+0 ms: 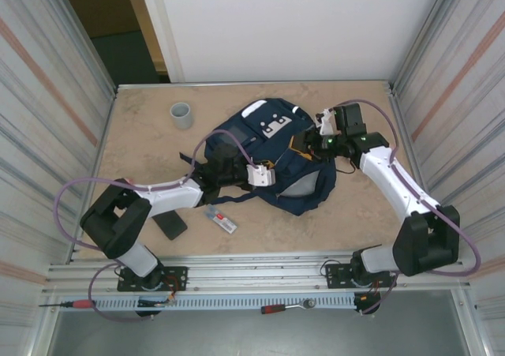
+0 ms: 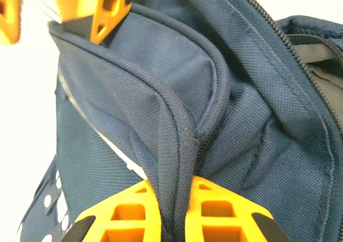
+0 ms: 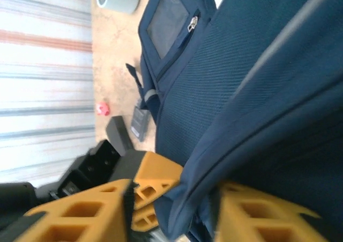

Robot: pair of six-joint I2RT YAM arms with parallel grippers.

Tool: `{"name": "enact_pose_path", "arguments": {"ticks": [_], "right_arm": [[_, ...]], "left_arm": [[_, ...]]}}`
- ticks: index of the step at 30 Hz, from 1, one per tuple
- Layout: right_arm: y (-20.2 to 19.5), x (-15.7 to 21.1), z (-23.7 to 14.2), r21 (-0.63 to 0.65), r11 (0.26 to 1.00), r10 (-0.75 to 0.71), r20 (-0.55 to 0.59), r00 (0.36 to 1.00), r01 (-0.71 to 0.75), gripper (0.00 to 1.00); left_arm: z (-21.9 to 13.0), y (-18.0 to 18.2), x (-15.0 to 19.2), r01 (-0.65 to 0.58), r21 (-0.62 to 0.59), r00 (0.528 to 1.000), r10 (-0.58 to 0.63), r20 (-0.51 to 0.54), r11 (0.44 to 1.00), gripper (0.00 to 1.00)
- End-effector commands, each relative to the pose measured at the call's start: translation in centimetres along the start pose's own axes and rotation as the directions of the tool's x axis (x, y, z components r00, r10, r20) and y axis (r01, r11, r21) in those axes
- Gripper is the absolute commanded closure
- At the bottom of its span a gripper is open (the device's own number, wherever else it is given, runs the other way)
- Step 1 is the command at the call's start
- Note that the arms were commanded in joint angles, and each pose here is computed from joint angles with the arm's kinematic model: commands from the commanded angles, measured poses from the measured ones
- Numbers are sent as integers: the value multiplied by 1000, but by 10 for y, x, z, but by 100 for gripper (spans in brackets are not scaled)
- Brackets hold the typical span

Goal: Pack the student bag

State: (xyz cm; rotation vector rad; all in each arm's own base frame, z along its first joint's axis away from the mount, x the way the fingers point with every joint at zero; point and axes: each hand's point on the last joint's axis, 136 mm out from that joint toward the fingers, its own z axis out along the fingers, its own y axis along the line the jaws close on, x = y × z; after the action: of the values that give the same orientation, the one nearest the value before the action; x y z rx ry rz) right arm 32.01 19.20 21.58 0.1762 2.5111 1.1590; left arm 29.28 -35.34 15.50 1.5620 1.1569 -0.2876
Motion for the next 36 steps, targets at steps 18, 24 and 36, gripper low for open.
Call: {"name": "enact_pose_path", "arguments": {"ticks": [18, 24, 36], "right_arm": [[-13, 134, 2, 281, 959, -63, 57, 996, 45, 49], [-18, 128, 25, 360, 930, -96, 44, 994, 74, 50], [-49, 95, 34, 551, 831, -207, 178, 962, 77, 51]], "left_arm": [[-6, 40, -15, 372, 12, 928, -371, -39, 928, 100], [0, 46, -14, 436, 6, 899, -435, -53, 900, 100], [2, 47, -27, 492, 55, 870, -493, -5, 869, 100]]}}
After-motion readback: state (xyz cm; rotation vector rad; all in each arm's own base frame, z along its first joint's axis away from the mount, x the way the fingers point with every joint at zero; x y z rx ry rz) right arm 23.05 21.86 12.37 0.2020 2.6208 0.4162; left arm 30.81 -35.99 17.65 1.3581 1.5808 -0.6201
